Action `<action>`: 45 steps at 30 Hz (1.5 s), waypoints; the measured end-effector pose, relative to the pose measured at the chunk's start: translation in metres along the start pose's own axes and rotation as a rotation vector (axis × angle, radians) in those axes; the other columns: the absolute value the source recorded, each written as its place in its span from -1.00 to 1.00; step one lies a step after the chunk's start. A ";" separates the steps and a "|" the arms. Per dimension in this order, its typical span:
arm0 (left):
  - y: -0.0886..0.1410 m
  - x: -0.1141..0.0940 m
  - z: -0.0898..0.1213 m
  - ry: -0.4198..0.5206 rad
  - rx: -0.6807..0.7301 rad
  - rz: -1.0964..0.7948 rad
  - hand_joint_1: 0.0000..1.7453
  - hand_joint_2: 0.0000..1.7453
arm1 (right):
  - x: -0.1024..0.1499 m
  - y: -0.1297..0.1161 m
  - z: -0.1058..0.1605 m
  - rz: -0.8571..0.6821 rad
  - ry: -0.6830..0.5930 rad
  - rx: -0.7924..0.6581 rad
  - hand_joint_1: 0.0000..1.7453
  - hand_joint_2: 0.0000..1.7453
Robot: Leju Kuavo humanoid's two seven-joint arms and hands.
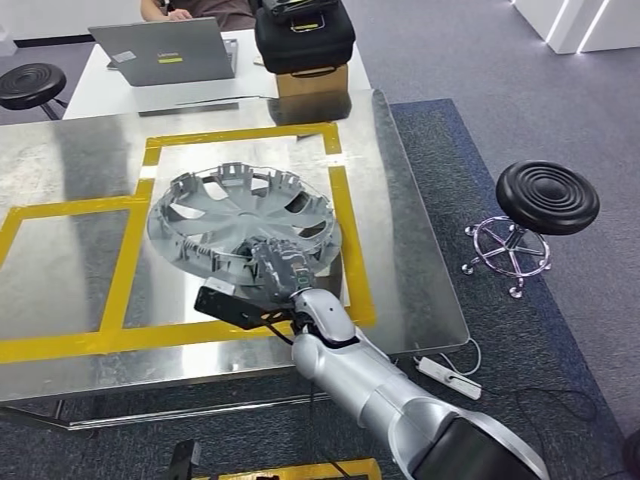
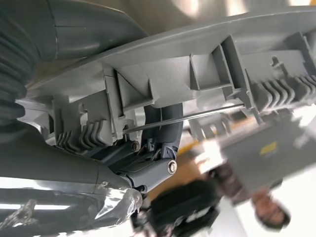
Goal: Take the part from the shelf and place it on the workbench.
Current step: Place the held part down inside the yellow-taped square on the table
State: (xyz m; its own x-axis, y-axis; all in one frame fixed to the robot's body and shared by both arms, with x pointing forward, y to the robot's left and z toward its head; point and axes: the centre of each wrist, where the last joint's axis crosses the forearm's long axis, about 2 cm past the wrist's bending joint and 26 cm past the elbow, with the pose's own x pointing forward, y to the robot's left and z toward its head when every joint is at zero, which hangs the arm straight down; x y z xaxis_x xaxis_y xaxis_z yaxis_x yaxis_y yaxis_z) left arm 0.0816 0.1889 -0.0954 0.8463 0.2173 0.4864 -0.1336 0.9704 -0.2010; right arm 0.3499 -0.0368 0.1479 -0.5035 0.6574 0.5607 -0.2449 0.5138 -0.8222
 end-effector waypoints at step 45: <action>-0.002 -0.001 0.000 -0.069 -0.128 0.038 -1.00 -1.00 | -0.019 0.015 0.010 0.369 -0.012 0.093 -1.00 -1.00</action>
State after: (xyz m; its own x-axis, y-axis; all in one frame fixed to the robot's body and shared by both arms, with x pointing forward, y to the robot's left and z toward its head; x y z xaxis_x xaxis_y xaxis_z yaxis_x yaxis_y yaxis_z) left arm 0.0809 0.1869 -0.0949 0.8035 0.2648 0.5331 -0.0945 0.9410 -0.3250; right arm 0.3471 -0.0469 0.1236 -0.5810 0.7823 0.2244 -0.1195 0.1907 -0.9743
